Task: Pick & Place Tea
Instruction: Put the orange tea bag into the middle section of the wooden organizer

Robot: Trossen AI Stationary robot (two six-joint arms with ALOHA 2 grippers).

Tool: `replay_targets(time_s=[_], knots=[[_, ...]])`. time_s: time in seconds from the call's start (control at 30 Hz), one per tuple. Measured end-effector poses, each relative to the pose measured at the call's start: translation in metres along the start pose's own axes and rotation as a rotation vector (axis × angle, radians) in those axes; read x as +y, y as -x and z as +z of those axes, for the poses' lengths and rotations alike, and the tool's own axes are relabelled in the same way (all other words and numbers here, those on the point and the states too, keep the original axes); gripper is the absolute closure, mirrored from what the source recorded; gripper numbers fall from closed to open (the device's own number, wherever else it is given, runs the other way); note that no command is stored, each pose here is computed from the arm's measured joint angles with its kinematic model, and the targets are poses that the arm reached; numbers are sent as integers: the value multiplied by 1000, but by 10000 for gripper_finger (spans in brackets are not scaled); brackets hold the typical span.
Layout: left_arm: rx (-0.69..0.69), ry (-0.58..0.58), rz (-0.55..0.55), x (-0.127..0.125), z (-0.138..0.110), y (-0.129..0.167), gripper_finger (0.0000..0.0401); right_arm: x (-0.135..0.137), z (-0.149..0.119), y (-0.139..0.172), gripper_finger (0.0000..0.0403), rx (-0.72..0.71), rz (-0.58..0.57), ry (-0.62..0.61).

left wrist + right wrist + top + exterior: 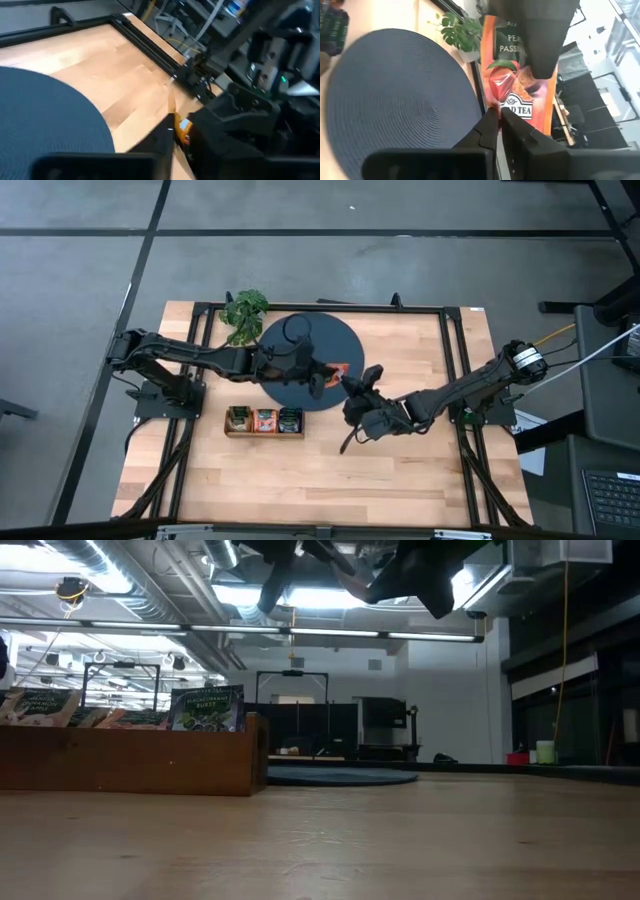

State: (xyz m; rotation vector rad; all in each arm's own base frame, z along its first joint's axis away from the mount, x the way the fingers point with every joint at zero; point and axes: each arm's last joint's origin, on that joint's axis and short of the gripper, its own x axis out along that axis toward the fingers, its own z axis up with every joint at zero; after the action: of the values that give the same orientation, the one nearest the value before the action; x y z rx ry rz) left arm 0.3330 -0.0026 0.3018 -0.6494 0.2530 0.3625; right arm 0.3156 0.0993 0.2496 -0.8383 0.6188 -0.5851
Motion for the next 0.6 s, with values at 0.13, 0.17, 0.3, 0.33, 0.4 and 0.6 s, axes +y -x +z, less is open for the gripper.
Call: replay_targets(time_s=[0.13, 0.17, 0.3, 0.33, 0.4, 0.6], knots=[[39, -59, -36, -1, -1, 0, 393, 0, 0, 0, 362, -1, 6, -44], [47, -67, -39, 0, -2, 0, 395, 0, 0, 0, 357, 1, 6, -48], [104, -125, -26, 2, -4, 4, 398, 2, -4, 0, 334, 22, 19, -70], [121, -140, -23, 3, -4, 6, 398, 3, -6, 0, 327, 30, 36, -77], [158, -172, -6, 5, -5, 13, 398, 6, -11, 1, 314, 50, 85, -104], [216, -246, 15, 5, -2, 39, 398, 16, -22, 3, 278, 123, 345, -265]])
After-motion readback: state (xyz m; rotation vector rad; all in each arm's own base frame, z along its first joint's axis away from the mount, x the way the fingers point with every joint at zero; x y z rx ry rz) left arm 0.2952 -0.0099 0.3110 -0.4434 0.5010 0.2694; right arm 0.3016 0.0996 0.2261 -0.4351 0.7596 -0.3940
